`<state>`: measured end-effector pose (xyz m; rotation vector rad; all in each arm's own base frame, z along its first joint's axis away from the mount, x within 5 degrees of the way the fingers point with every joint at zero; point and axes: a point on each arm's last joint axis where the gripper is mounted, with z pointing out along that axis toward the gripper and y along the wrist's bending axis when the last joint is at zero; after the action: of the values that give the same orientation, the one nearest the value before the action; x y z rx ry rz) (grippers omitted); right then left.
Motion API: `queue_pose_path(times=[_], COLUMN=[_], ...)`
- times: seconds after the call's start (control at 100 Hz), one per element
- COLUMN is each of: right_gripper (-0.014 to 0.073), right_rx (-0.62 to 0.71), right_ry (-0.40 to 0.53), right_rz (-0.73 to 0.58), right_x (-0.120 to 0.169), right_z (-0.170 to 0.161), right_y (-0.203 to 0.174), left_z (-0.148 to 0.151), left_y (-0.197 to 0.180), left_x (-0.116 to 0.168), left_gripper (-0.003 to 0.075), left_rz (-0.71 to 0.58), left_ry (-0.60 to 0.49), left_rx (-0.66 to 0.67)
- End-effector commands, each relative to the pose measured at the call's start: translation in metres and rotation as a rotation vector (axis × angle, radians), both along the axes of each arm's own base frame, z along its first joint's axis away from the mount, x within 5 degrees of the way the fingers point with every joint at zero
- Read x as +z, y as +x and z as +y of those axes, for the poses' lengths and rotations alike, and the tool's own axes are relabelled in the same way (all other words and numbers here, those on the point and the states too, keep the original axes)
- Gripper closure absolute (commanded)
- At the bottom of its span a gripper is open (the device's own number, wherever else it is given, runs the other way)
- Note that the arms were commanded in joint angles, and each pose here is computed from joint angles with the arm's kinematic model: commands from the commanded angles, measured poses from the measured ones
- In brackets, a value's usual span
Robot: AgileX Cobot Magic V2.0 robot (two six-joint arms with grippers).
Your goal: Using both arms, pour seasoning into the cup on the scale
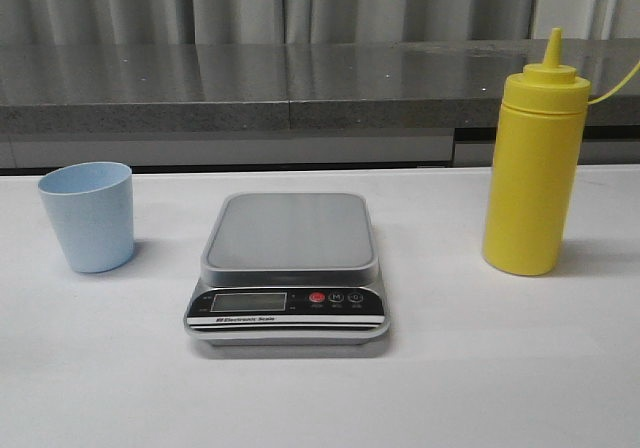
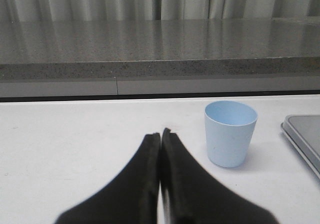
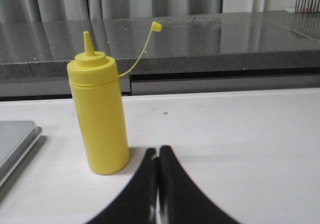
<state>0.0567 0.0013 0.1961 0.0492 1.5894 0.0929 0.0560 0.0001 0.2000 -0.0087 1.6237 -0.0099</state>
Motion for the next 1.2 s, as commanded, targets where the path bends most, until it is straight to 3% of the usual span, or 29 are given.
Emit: queue_pose_path(times=[0.0,0.38,0.67,0.92,1.19], right_gripper=[0.0664,0.0664,0.0664,0.0664,0.0664], right_rx=[0.011,0.011,0.011,0.011,0.011], right_ry=[-0.011,-0.011,-0.011,-0.011,-0.011], right_rz=[-0.122,-0.122,-0.122,-0.122,-0.122], right_x=[0.015,0.015,0.015,0.015,0.015], right_z=[0.001,0.001,0.001,0.001,0.001], right_y=[-0.003,-0.003,-0.003,-0.003,-0.003], left_z=[0.000,0.000,0.000,0.000,0.000], left_y=[0.000,-0.002,-0.005,0.019,0.082], left_x=[-0.004,0.010,0.064,0.110,0.133], left_gripper=[0.0741,0.0741,0.0741,0.0741,0.0735], left_rz=[-0.068,-0.152,-0.186,0.012,0.361], left_ry=[-0.008,-0.018,-0.018,-0.018,-0.014], left_rx=[-0.002,-0.005,-0.003,0.004,0.014])
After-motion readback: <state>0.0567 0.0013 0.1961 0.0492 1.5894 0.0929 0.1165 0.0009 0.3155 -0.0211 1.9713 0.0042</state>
